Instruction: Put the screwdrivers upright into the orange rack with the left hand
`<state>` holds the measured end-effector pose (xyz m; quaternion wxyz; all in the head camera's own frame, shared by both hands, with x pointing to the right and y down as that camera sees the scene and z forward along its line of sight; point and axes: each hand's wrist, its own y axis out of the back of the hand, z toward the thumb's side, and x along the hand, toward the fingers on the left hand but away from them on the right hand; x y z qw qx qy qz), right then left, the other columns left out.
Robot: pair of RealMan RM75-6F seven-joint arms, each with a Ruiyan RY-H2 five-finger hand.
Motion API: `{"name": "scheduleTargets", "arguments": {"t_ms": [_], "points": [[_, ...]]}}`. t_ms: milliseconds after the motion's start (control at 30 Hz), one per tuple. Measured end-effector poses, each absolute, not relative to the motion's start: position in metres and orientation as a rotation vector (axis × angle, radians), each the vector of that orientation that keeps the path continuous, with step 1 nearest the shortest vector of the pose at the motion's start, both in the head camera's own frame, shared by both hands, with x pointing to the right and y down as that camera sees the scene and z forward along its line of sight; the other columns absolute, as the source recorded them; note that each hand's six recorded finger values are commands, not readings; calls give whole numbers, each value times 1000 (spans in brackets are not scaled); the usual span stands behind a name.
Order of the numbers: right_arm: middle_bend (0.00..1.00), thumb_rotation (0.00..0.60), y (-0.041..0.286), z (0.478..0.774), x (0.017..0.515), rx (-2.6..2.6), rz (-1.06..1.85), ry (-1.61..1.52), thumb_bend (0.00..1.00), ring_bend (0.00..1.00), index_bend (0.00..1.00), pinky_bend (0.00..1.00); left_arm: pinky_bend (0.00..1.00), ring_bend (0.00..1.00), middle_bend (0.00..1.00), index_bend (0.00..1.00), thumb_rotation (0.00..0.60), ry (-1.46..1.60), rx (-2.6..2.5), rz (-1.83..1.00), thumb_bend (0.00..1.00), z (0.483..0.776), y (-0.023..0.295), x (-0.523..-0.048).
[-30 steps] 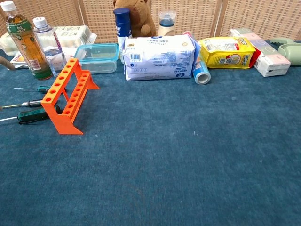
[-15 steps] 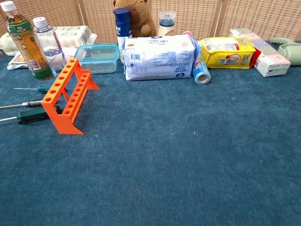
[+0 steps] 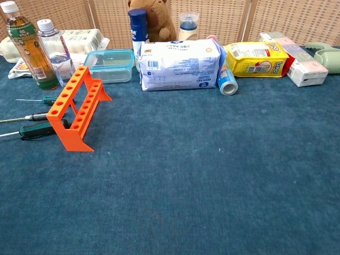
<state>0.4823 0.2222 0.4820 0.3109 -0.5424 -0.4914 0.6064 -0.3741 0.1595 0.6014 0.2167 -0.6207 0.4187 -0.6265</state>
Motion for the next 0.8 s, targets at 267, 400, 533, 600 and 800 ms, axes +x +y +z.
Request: {"name": "scheduleTargets", "arguments": {"t_ms": [267,400,533,600,800], "points": [[0,600,222,485,480,-1435,1607,-1281,0,0,29,0,1000,961,1000,148,600,1102,-1751,-1740,164,605,170,-372],[0,600,223,489,475,-1447,1611,-1261,0,0,29,0,1000,961,1000,148,600,1051,-1770,-1760,165,618,172,-367],[0,600,223,491,475,-1460,1615,-1259,0,0,29,0,1000,960,1000,148,600,1033,-1774,-1790,164,633,172,-361],[0,600,223,492,476,-1465,1616,-1263,0,0,30,0,1000,960,1000,148,600,1032,-1773,-1812,164,642,171,-358],[0,600,221,491,480,-1469,1614,-1283,0,0,31,0,1000,961,1000,150,600,1029,-1753,-1882,182,666,170,-350]]}}
